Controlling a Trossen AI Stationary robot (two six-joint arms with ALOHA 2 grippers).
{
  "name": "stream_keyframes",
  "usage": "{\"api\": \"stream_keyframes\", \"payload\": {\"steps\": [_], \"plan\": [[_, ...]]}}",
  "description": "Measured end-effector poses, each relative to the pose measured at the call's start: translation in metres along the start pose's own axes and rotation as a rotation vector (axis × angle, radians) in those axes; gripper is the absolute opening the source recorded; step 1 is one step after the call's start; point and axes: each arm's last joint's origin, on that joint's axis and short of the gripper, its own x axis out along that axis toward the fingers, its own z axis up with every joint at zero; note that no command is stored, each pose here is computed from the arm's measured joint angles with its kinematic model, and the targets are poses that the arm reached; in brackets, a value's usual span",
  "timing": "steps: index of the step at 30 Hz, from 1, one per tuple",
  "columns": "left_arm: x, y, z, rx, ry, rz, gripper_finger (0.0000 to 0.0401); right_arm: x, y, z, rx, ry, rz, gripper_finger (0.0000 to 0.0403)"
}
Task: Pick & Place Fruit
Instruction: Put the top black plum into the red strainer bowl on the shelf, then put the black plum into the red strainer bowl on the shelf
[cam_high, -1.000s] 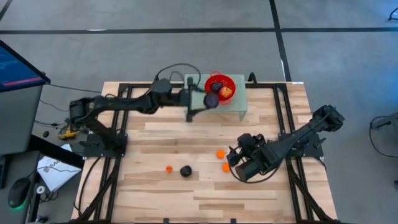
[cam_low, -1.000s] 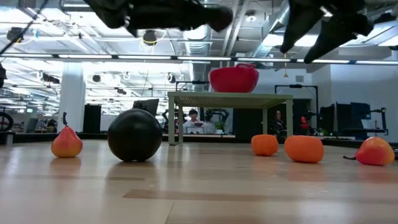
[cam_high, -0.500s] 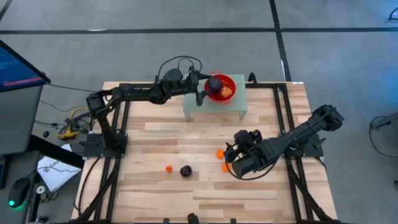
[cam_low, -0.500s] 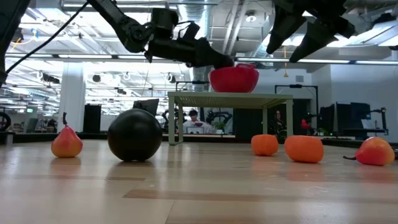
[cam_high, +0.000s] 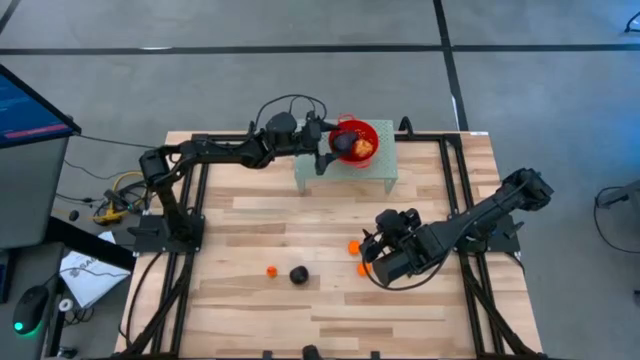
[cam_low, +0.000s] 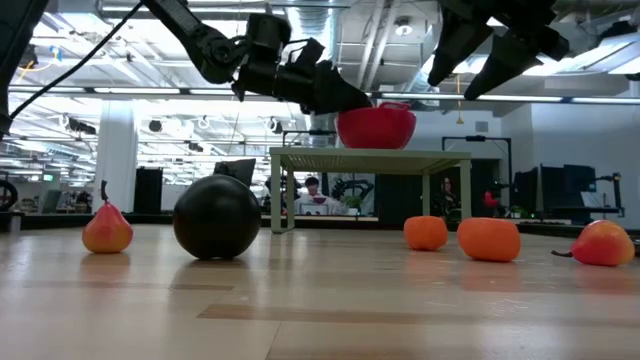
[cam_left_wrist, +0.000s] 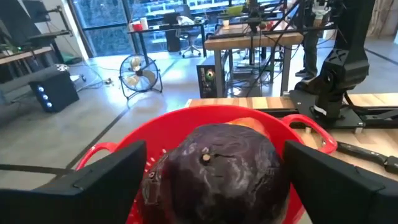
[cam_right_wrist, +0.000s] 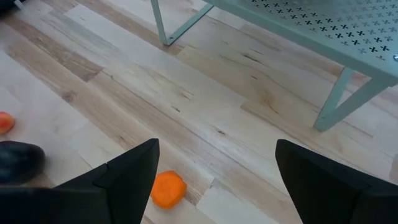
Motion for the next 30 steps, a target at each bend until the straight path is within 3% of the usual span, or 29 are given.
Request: {"api": "stream_keyframes", "payload": {"steps": [4, 11, 15, 20, 23, 26, 30], "plan": [[-0.003, 0.0, 0.005, 0.002, -0.01, 0.003, 0.0393, 0.0, 0.0, 0.0, 0.0, 0.0, 0.0, 0.0317], [-0.025, 0.001, 0.043, 0.001, -0.12, -0.01, 0.0388, 0.0, 0.0, 0.0, -0.003, 0.001, -0.004, 0.0317], [-0.051, 0.0, 0.075, -0.002, -0.17, -0.025, 0.038, 0.001, -0.001, 0.001, -0.019, 0.006, -0.007, 0.0317], [-0.098, -0.006, 0.102, 0.1, -0.067, -0.003, 0.0365, 0.007, 0.001, 0.005, -0.003, 0.053, 0.016, 0.0317], [-0.133, -0.013, 0.096, 0.137, -0.023, 0.082, 0.0353, 0.007, 0.007, 0.006, -0.044, 0.05, 0.064, 0.0317], [-0.165, -0.023, 0.07, 0.126, 0.024, 0.19, 0.0338, 0.011, 0.015, 0.001, -0.114, 0.027, 0.15, 0.0317], [-0.202, -0.037, 0.033, 0.015, 0.042, 0.259, 0.0321, 0.026, 0.022, -0.01, -0.167, 0.041, 0.285, 0.0317]]}}
